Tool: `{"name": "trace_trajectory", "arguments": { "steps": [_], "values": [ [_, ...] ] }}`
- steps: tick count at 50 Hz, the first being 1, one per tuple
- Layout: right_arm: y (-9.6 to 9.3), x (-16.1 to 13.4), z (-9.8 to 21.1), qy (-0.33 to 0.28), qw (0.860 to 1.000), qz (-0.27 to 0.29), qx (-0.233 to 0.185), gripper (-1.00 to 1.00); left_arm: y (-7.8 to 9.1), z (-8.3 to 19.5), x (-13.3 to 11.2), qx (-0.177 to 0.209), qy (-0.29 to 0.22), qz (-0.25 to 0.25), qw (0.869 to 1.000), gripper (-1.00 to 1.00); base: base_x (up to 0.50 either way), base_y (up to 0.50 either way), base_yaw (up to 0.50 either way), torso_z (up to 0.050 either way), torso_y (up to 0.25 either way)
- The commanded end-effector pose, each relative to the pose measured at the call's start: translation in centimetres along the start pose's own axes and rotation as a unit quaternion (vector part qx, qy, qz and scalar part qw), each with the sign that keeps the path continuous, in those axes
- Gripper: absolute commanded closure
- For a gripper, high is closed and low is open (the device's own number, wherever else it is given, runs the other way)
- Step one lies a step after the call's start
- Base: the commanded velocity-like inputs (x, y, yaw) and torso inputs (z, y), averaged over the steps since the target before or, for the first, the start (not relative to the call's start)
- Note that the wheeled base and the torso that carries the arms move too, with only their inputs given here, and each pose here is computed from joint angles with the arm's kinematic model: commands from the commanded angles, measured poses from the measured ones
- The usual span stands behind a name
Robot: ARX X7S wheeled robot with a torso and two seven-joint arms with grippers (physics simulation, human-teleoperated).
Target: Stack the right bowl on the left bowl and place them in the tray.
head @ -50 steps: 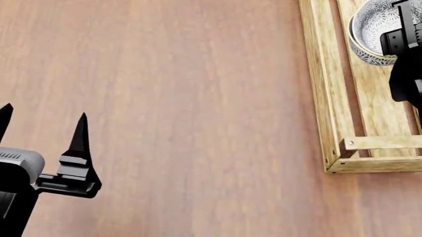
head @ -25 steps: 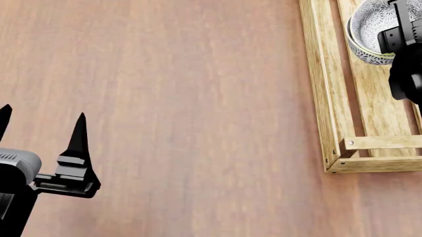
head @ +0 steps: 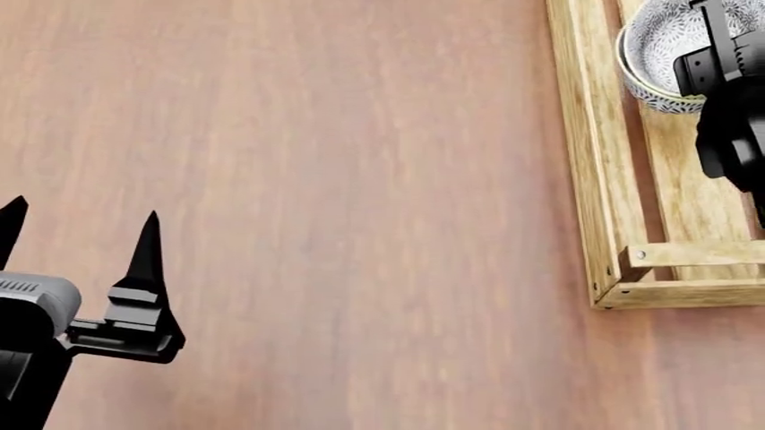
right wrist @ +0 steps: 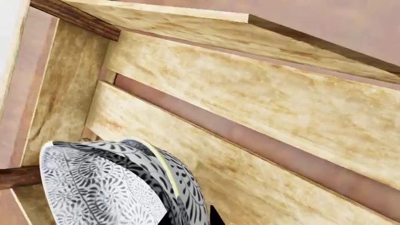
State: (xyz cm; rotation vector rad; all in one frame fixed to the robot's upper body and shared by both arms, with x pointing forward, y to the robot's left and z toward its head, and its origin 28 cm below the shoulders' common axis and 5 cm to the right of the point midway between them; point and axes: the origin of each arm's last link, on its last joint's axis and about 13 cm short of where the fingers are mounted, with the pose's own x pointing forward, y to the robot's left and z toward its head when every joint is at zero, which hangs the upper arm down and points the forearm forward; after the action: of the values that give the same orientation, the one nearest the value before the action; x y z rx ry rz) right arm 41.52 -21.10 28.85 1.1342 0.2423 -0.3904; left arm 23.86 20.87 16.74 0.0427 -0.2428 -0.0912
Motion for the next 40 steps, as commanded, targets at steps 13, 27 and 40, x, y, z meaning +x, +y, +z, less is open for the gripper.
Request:
{"name": "trace_trajectory", "arguments": {
  "steps": [13, 27, 40],
  "values": [
    [0.9, -0.4, 0.9, -0.031, 0.998, 0.061, 0.012, 1.00, 0.0, 0.1, 0.0, -0.004, -0.005, -0.002, 1.000, -1.00, 0.00, 0.00, 0.00, 0.000, 0.123],
    [0.1, 0.5, -0.2, -0.060, 0.992, 0.106, -0.018, 1.00, 0.1, 0.0, -0.1, -0.007, -0.005, -0.001, 1.000, -1.00, 0.00, 0.00, 0.00, 0.000, 0.000],
    [-0.6, 0.9, -0.6, -0.057, 0.995, 0.081, -0.027, 1.00, 0.1, -0.2, -0.1, -0.008, -0.004, 0.000, 1.000, -1.00, 0.00, 0.00, 0.00, 0.000, 0.000]
  ]
}}
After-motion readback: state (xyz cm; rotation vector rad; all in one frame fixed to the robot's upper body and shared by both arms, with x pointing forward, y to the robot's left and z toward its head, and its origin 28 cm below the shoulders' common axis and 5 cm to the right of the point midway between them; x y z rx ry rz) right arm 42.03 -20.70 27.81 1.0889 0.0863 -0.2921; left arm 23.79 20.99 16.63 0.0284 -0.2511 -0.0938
